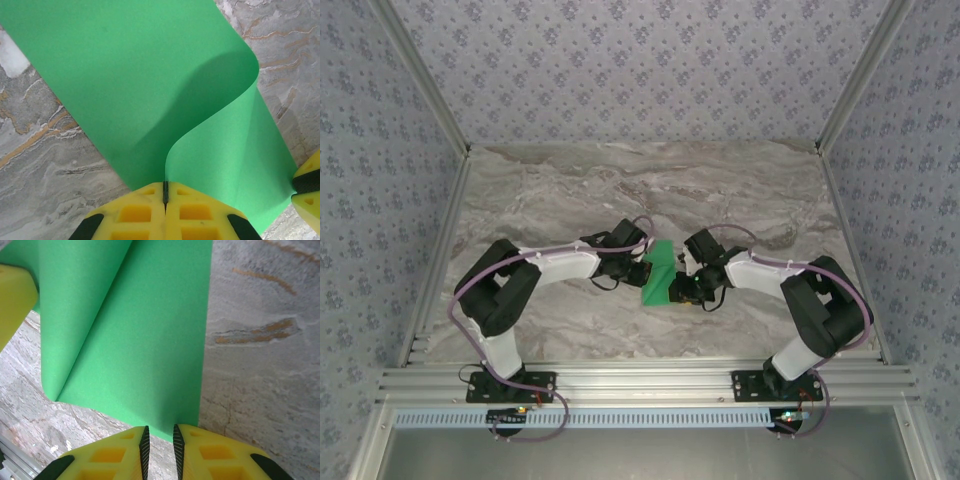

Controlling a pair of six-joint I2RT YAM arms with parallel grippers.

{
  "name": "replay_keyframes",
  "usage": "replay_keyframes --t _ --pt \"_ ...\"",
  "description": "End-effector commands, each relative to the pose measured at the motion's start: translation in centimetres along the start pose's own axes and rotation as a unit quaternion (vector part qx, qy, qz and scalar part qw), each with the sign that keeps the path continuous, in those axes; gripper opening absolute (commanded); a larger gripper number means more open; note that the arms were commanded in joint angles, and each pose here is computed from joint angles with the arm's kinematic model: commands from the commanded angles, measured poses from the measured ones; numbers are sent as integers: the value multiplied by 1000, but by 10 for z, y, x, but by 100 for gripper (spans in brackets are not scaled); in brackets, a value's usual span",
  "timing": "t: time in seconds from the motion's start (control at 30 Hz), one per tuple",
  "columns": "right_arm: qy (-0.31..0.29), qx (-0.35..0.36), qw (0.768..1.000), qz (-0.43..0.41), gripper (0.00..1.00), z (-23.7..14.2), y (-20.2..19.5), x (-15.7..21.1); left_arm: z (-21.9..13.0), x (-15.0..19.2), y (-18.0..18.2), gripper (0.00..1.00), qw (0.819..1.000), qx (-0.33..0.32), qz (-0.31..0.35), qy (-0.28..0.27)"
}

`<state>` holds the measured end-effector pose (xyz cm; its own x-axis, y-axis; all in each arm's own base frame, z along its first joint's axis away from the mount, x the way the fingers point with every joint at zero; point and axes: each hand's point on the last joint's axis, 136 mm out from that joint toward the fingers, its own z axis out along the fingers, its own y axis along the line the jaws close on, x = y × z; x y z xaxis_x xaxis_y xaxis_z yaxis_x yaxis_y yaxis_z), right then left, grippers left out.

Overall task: Fold a paper plane with a square sheet of paper (fold left side to right side)
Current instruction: Fold the triangle a second time at the center of the table.

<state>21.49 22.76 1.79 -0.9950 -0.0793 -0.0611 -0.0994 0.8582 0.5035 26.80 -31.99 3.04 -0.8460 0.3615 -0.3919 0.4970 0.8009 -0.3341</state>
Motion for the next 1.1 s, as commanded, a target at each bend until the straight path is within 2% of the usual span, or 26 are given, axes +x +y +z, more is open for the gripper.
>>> replay_keyframes --t 0.0,0.5,0.7,0.87,1.07 --pt "28 32 999 3 25 5 -12 13 5 -3 -2 1 1000 10 5 5" --pt "-43 -40 998 -6 27 -33 15 -17 10 3 -1 1 1000 11 1 14" --pt "-81 -118 989 23 21 -34 40 -45 10 4 0 1 1000 11 2 16" --pt "-100 -132 986 35 13 -28 47 -67 10 4 -1 1 1000 12 2 16" --pt "-93 -143 985 39 11 -11 56 -81 10 4 -1 1 1000 13 3 16"
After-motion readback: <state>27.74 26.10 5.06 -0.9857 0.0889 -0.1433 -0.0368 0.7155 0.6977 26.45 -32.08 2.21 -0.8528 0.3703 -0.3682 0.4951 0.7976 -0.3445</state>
